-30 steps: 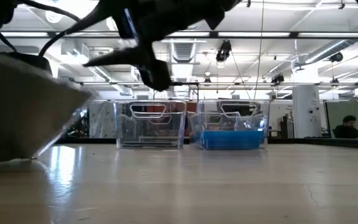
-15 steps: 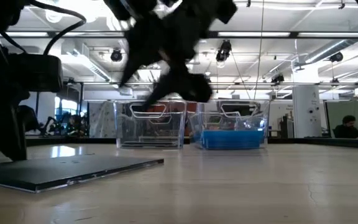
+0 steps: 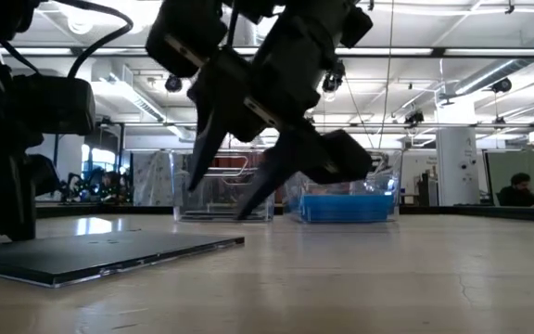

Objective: Pick & place jewel cases by type
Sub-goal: Put the black CD case into the left transparent bin

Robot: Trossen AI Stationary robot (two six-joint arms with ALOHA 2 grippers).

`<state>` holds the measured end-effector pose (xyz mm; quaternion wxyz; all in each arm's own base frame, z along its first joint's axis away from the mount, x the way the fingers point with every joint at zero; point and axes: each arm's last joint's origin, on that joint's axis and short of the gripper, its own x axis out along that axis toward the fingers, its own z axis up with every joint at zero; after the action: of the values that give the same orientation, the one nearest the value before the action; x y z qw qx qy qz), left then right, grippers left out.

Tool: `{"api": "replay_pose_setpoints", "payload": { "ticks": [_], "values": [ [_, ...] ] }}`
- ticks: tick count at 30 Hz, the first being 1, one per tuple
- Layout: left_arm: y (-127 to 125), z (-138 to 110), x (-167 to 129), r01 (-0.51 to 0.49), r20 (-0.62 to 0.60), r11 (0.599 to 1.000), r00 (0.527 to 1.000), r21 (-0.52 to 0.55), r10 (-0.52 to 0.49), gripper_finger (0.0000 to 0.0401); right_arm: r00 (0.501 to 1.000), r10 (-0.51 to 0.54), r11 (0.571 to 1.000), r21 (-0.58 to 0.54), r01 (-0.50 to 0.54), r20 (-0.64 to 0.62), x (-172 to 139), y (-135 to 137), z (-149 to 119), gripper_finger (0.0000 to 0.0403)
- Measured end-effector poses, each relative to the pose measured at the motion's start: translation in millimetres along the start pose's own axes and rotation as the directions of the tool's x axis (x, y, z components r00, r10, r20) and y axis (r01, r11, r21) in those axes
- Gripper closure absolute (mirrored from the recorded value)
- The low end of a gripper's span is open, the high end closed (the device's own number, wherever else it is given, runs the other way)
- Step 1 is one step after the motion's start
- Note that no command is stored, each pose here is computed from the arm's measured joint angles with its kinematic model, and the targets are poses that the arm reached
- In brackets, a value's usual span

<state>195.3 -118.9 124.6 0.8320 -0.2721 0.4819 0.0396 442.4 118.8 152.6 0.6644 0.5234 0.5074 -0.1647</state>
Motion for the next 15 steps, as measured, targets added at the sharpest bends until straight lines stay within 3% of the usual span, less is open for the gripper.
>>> {"api": "replay_pose_setpoints", "payload": {
  "ticks": [8, 15],
  "values": [
    [-6, 3, 5, 0.049, 0.038, 0.999, 0.998, -0.002, -0.049, 0.0318, 0.998, 0.012, 0.997, 0.073, -0.008, -0.063, 30, -7, 2, 0.023],
    [-5, 3, 5, 0.045, 0.036, 0.999, 0.998, 0.02, -0.046, 0.0318, 0.997, 0.064, 0.995, 0.076, -0.062, -0.031, 31, -5, 10, 0.023]
  ]
}}
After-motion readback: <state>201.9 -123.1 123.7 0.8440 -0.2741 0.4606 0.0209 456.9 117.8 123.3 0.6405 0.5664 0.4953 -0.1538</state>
